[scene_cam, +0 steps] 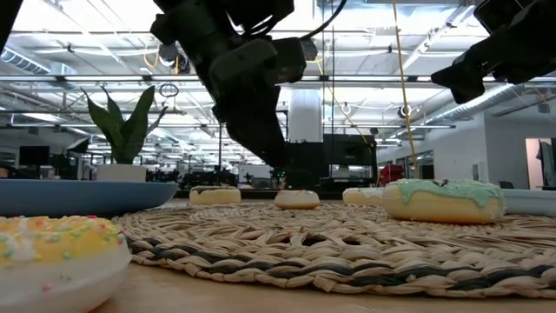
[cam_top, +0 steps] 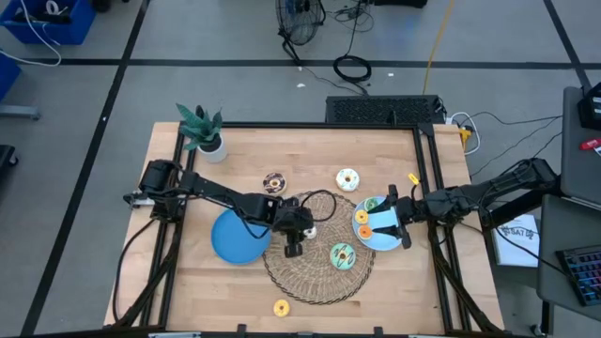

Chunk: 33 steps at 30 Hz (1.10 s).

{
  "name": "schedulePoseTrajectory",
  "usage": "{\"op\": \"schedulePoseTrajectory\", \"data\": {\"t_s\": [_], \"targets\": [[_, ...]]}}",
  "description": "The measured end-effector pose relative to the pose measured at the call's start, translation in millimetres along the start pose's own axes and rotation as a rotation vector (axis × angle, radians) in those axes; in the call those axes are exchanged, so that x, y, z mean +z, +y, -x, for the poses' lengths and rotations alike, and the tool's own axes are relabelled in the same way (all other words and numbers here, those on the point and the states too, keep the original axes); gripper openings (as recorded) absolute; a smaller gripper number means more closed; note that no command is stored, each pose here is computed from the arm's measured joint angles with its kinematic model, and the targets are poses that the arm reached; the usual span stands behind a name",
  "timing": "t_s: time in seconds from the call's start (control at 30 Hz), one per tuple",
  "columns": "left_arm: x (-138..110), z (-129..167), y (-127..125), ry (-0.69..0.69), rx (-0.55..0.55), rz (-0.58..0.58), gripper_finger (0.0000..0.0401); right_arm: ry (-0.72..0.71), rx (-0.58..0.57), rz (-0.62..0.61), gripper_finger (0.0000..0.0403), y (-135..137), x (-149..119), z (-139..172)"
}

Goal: Pick & Place donuts
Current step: Put the small white donut on the light blue plate

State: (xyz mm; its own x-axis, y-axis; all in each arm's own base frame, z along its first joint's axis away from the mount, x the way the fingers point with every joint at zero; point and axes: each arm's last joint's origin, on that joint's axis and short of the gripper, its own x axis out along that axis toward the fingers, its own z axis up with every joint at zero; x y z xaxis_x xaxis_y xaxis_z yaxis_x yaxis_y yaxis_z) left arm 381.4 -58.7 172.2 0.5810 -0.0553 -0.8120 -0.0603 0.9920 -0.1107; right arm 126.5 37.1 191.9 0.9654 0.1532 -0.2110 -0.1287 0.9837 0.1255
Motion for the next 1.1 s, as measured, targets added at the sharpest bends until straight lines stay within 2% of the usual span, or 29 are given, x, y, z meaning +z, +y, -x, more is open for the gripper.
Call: {"op": "schedulePoseTrajectory", "data": {"t_s": [0.1, 0.2, 0.3, 0.4, 0.53, 0.73, 1.1], "targets": [[-3, 0, 0, 0.032, 0.001, 0.088, 0.0127, 0.005, -0.001, 0.001, 0.0251, 0, 0, -1], [-3, 0, -3, 0.019, -0.001, 0.155, 0.0159, 0.007, -0.003, 0.001, 0.0251, 0, -1, -1], [-1, 0, -8, -0.015, 0.005, 0.155, 0.0206, 0.006, -0.003, 0.009, 0.0251, 0, -1, -1], [-4, -4, -10, -0.022, 0.063, 0.143, 0.0247, 0.001, -0.003, 0.011, 0.0251, 0, 0, -1], [-9, -12, -8, -0.008, 0.133, 0.176, 0.0278, 0.0, -0.003, 0.011, 0.0251, 0, 0, -1], [-11, -24, -7, -0.022, 0.156, 0.209, 0.0282, -0.005, -0.002, 0.011, 0.0251, 0, 1, -1], [-18, -38, -6, 0.008, 0.17, 0.195, 0.025, -0.004, -0.004, 0.011, 0.0251, 0, 0, -3]]}}
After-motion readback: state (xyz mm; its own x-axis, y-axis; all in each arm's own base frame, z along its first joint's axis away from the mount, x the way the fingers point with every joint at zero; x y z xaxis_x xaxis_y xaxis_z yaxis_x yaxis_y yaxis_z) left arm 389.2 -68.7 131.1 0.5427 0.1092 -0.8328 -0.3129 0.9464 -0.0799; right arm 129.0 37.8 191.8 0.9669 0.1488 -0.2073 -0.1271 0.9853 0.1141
